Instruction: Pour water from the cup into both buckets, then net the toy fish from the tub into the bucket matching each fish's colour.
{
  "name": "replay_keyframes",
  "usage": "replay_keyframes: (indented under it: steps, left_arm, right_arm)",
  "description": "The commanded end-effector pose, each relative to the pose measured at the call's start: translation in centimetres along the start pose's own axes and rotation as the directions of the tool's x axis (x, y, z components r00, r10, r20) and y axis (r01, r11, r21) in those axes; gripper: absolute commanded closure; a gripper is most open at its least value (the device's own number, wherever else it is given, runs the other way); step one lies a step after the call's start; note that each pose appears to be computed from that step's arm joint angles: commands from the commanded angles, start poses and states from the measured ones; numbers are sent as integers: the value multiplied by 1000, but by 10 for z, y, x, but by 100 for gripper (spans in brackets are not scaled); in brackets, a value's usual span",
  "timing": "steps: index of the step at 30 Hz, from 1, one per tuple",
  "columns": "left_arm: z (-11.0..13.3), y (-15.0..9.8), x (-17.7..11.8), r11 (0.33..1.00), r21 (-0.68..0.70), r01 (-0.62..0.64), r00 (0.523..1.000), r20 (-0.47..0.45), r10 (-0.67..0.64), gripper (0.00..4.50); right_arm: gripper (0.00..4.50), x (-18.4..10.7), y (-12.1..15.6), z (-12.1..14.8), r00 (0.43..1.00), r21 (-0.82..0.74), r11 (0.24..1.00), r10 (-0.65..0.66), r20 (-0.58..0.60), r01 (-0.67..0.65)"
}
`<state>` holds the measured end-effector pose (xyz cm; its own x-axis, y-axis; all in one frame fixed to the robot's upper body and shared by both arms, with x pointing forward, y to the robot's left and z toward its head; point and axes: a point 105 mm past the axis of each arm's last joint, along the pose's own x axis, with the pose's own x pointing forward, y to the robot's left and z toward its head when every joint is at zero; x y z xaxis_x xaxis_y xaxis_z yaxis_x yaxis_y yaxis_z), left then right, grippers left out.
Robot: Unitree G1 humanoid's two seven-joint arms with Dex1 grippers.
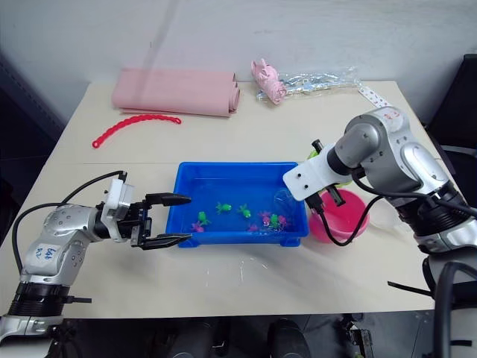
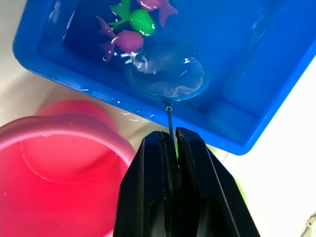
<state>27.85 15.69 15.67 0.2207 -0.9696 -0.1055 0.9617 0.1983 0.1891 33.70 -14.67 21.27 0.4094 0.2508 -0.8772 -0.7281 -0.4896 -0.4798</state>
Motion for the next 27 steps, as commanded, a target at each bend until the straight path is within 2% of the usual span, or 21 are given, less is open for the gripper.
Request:
replay_keyframes:
  steps: [1, 10, 23, 27]
  left_arm:
    - [4, -1, -3, 1000, 28, -11, 1000, 6, 11, 1]
    - [5, -1, -4, 1000, 28, -8, 1000, 0, 8, 1]
    - [4, 0, -3, 1000, 26, -17, 1000, 5, 16, 1]
    - [3, -2, -2, 1000, 21, -17, 1000, 6, 17, 1]
  right_arm:
    - [450, -7, 10, 4, 997, -16, 997, 76, -17, -76]
    - [450, -8, 15, 18, 993, 26, 994, 106, 51, -108]
    - [450, -6, 8, 18, 994, 68, 993, 93, 55, -96]
    - [450, 1, 5, 23, 993, 96, 992, 69, 93, -78]
